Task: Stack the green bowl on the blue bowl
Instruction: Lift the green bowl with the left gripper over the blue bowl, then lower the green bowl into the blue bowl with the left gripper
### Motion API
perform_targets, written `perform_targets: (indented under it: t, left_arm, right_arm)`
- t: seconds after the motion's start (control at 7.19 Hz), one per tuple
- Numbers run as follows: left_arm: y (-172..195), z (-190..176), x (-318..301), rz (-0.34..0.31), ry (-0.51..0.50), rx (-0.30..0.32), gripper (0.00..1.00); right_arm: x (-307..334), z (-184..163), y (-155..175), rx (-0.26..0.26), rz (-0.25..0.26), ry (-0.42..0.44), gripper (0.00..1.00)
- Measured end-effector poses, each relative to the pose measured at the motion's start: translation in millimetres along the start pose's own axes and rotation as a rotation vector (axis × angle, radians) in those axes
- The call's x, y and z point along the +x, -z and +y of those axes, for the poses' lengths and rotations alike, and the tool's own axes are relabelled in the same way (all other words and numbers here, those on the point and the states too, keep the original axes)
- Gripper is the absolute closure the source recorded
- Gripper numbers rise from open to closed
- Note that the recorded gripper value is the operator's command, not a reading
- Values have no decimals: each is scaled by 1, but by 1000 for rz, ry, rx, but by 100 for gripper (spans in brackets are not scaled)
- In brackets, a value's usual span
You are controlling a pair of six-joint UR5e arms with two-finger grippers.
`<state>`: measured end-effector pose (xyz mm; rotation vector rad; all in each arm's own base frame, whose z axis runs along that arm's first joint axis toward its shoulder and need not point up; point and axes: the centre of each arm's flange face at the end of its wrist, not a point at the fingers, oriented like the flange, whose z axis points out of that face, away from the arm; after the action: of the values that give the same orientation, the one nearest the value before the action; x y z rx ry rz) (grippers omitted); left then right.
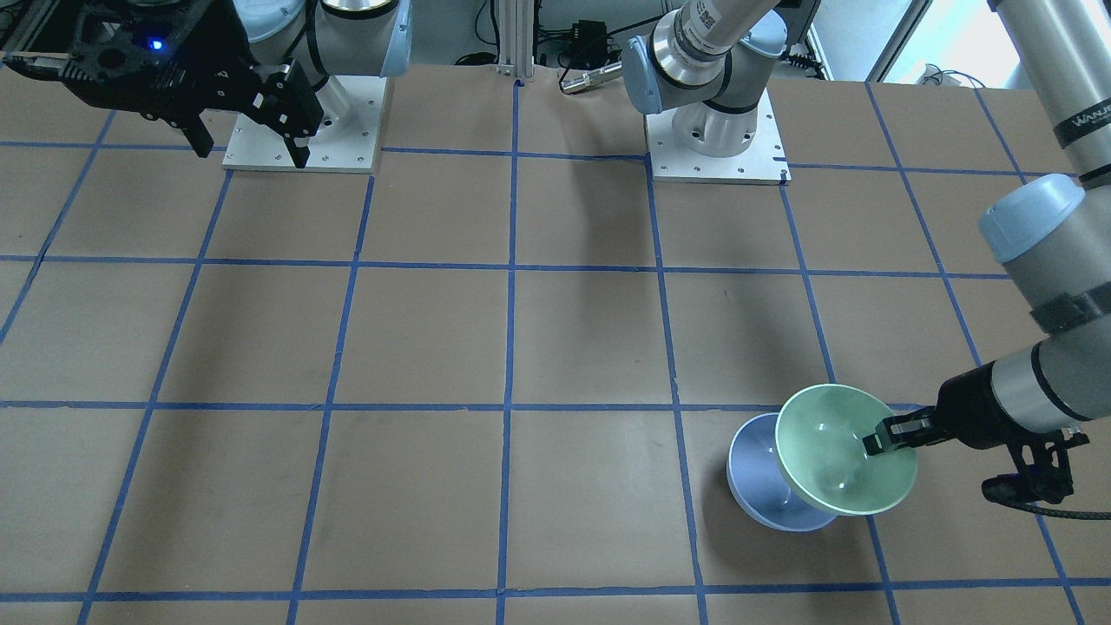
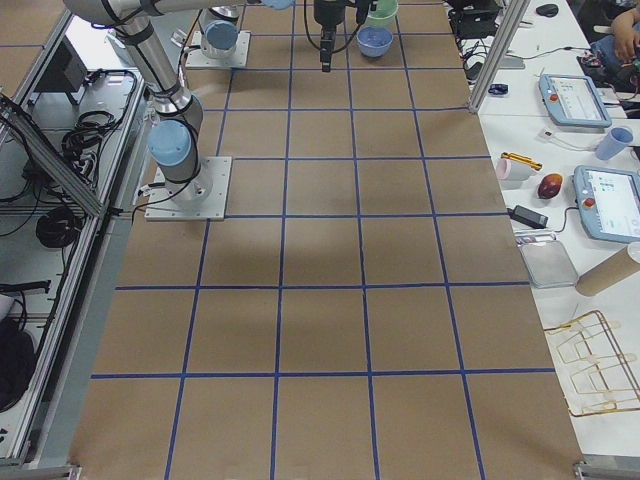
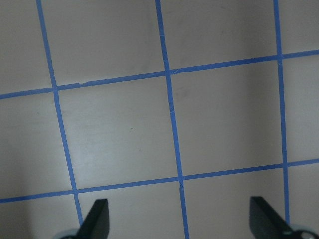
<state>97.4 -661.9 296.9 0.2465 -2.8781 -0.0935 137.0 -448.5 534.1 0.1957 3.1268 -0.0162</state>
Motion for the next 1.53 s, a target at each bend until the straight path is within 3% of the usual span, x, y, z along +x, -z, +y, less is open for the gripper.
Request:
perform_targets:
  t: [0.7,1.53]
  left_arm:
    - [-23,1,-2,8,21,-36,100]
    - [-27,0,-2,17,28,-38,100]
  right_arm:
    - [0,0,-1,-2,0,0,0]
    - [0,0,0,0,0,0,0]
